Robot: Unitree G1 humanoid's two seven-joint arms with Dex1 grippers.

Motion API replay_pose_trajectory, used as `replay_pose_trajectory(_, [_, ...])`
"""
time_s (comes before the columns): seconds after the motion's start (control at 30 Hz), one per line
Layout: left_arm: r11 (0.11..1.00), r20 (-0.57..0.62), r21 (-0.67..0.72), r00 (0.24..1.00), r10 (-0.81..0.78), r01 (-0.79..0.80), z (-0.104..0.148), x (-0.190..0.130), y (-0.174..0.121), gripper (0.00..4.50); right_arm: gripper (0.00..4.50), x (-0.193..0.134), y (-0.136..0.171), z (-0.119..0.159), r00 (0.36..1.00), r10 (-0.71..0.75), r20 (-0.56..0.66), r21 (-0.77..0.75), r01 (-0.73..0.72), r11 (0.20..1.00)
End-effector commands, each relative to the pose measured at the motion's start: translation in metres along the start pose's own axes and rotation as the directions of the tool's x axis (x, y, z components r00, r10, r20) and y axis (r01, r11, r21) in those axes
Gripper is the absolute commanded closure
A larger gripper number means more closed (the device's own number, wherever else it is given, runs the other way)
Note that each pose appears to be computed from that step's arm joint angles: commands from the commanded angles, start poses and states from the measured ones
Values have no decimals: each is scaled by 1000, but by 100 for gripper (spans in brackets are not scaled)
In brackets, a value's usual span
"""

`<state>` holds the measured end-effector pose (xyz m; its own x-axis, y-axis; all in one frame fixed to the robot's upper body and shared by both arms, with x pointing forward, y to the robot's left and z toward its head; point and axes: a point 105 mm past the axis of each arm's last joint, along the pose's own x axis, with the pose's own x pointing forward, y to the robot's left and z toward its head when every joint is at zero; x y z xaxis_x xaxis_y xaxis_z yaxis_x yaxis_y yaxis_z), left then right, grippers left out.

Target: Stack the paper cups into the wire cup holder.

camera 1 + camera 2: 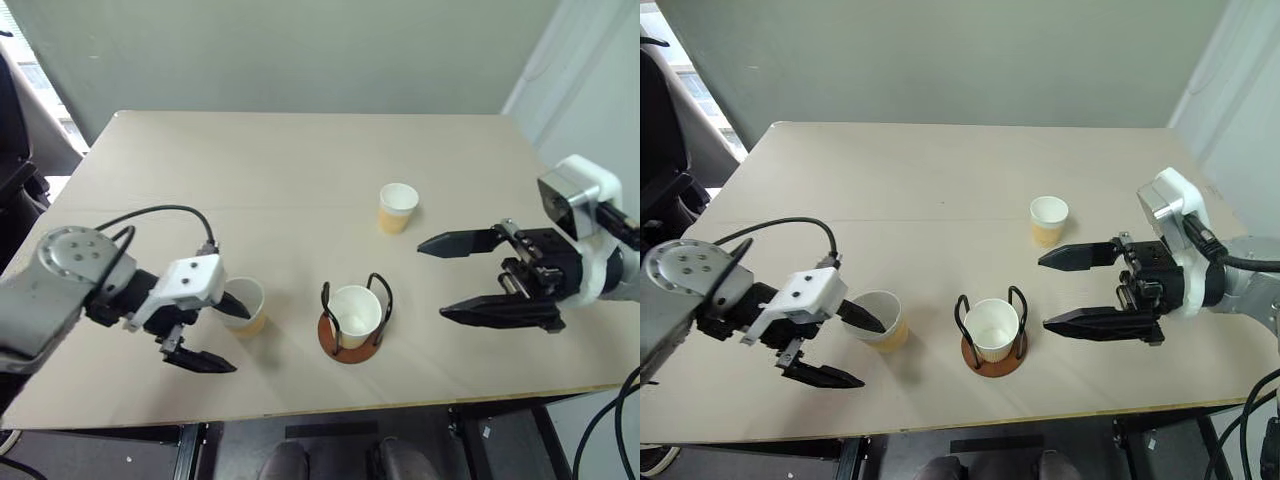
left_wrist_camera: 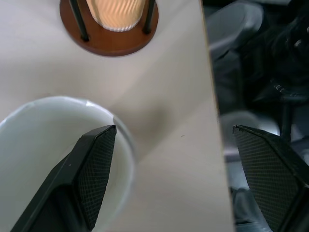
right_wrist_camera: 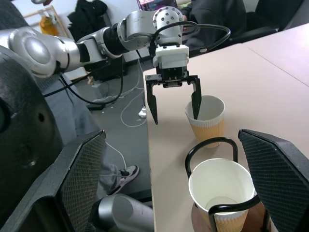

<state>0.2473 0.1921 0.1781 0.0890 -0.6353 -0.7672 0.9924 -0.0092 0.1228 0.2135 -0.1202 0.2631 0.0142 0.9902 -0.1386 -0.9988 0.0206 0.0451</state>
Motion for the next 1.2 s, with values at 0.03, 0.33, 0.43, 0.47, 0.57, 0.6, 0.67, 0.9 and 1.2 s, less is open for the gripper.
replay_pose_trajectory(0.03, [996,-25,31,996,80,-80,-3,-3,17,94,0,1,5,3,1000,-14,-17,-52,13,999])
replay_pose_trajectory(0.33, [998,-5,6,998,55,-55,-4,-5,16,427,0,0,5,7,1000,-17,0,-65,17,998])
replay_pose_trajectory(0.43, [999,-17,3,999,43,-43,-6,-6,15,447,0,0,5,9,1000,-14,6,-71,14,997])
replay_pose_trajectory(0.47, [999,-16,3,999,40,-40,-6,-6,15,447,0,0,5,9,1000,-13,7,-71,14,997])
replay_pose_trajectory(0.57, [999,-9,12,999,48,-48,-4,-8,16,447,0,0,4,9,1000,-13,7,-74,13,997])
replay_pose_trajectory(0.6, [998,-2,23,998,64,-64,-1,-9,19,447,0,0,4,9,1000,-13,6,-75,13,997])
replay_pose_trajectory(0.67, [992,70,52,991,110,-114,15,-16,30,447,0,-1,4,10,1000,-17,6,-78,17,997])
replay_pose_trajectory(0.9, [957,423,254,906,23,-143,124,-57,43,447,0,-11,11,11,1000,8,-29,-62,-10,998])
replay_pose_trajectory(1.2, [812,378,584,881,-284,10,179,-21,27,447,0,-18,6,8,997,-54,-58,-75,50,996])
